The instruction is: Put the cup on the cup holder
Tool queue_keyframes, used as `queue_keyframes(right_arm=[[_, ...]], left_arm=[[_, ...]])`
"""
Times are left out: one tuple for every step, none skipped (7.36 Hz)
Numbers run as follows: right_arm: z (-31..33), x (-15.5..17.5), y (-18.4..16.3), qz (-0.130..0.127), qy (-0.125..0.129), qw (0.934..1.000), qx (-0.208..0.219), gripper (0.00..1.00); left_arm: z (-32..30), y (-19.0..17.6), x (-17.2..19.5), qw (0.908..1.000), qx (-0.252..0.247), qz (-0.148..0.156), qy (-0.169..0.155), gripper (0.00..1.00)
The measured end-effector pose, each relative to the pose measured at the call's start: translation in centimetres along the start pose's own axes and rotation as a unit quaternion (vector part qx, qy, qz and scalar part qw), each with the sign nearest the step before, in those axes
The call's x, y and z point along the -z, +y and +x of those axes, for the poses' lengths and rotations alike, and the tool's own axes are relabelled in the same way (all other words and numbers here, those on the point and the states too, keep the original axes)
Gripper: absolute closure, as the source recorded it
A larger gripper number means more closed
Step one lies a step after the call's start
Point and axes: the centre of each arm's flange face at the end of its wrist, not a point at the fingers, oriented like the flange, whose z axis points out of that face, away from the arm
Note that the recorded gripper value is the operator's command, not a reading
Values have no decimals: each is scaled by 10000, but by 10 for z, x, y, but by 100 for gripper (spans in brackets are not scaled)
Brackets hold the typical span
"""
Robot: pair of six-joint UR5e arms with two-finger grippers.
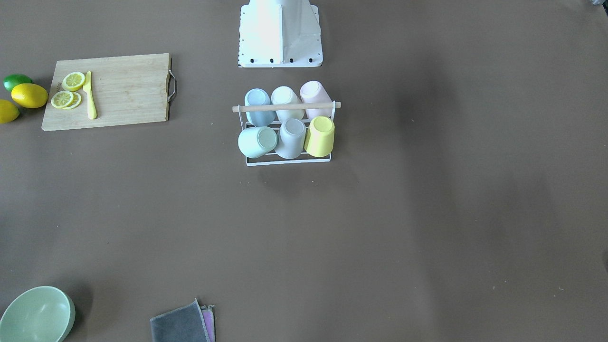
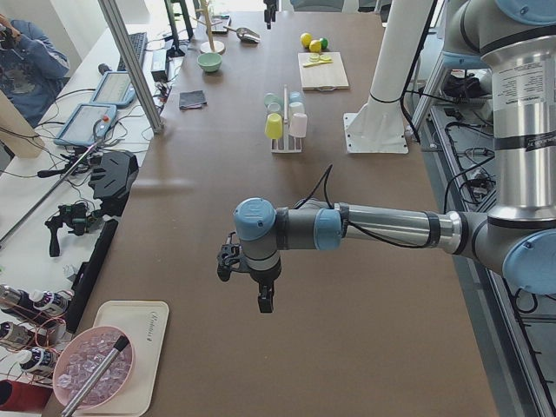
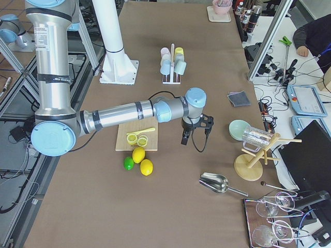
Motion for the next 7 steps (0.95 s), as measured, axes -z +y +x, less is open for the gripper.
queue_keyframes(right_arm=[[51, -6, -3, -77, 66, 9999, 91, 0], [96, -15, -6, -166, 106, 9998, 78, 0], [129, -23, -6, -245, 139, 9996, 7, 0], [149, -27, -5, -283, 172, 9994, -76, 0], [159, -26, -4, -277, 173, 9994, -140, 0], [168, -19, -4, -210, 139, 9994, -222, 0], [177, -7, -2, -86, 87, 9994, -324, 0]], left_arm=[[0, 0, 0, 10000, 4, -1, 1, 2], [0, 0, -1, 10000, 10, -5, 1, 2], [-1, 0, -1, 10000, 14, -10, 1, 2], [-1, 0, -1, 10000, 16, -12, 1, 2], [-1, 0, -1, 10000, 16, -12, 1, 2], [-1, 0, -1, 10000, 16, -11, 1, 2], [-1, 0, -1, 10000, 15, -10, 1, 2]])
